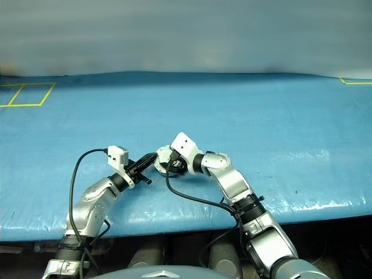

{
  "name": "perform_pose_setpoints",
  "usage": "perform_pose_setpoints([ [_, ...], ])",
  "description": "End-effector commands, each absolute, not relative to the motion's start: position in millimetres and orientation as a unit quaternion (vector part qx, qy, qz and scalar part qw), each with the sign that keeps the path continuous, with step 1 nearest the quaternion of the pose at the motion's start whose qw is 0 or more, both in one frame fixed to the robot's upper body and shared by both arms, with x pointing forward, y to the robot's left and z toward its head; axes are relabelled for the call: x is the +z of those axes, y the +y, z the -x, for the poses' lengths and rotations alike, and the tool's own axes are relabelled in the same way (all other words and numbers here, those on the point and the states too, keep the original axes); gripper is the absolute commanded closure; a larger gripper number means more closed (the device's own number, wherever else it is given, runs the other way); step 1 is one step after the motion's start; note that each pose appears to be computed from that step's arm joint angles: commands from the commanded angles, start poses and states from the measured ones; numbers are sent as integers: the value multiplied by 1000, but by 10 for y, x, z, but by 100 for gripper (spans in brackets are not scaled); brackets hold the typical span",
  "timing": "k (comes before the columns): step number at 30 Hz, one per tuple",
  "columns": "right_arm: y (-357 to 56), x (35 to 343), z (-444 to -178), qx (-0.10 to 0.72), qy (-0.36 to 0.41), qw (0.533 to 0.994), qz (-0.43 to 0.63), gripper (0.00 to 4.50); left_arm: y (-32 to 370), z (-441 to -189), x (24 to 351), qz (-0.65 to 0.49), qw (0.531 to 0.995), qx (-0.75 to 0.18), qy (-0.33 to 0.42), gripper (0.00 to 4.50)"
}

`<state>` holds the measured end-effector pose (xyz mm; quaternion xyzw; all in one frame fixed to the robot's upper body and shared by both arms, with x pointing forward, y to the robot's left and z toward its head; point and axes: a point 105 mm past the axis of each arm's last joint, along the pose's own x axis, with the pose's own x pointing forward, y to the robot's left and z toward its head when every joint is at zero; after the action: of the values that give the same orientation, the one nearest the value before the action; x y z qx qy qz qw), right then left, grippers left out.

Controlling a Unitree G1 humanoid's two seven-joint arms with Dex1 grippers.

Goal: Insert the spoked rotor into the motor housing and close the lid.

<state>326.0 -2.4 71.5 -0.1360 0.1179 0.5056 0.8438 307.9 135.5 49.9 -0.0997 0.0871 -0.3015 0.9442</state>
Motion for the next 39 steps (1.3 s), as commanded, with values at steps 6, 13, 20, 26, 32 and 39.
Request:
perform_pose_setpoints([
  [6,-143,515,-3272,484,161,849,141,152,1290,-2916,273,100,935,-313,134,450],
  [13,-81,776,-3279,490,110,858,106,2,1313,-2891,252,105,936,-308,132,450],
  [20,-119,1284,-3253,491,68,867,-61,2,1296,-2829,245,119,935,-310,124,450],
  [26,-391,1111,-3329,439,143,870,-172,2,1282,-2831,274,124,937,-307,110,450],
  [32,-530,781,-3330,392,223,861,-234,2,1286,-2815,304,127,938,-307,101,450],
  [39,-480,668,-3304,382,259,825,-327,2,1288,-2806,317,125,939,-304,97,450],
])
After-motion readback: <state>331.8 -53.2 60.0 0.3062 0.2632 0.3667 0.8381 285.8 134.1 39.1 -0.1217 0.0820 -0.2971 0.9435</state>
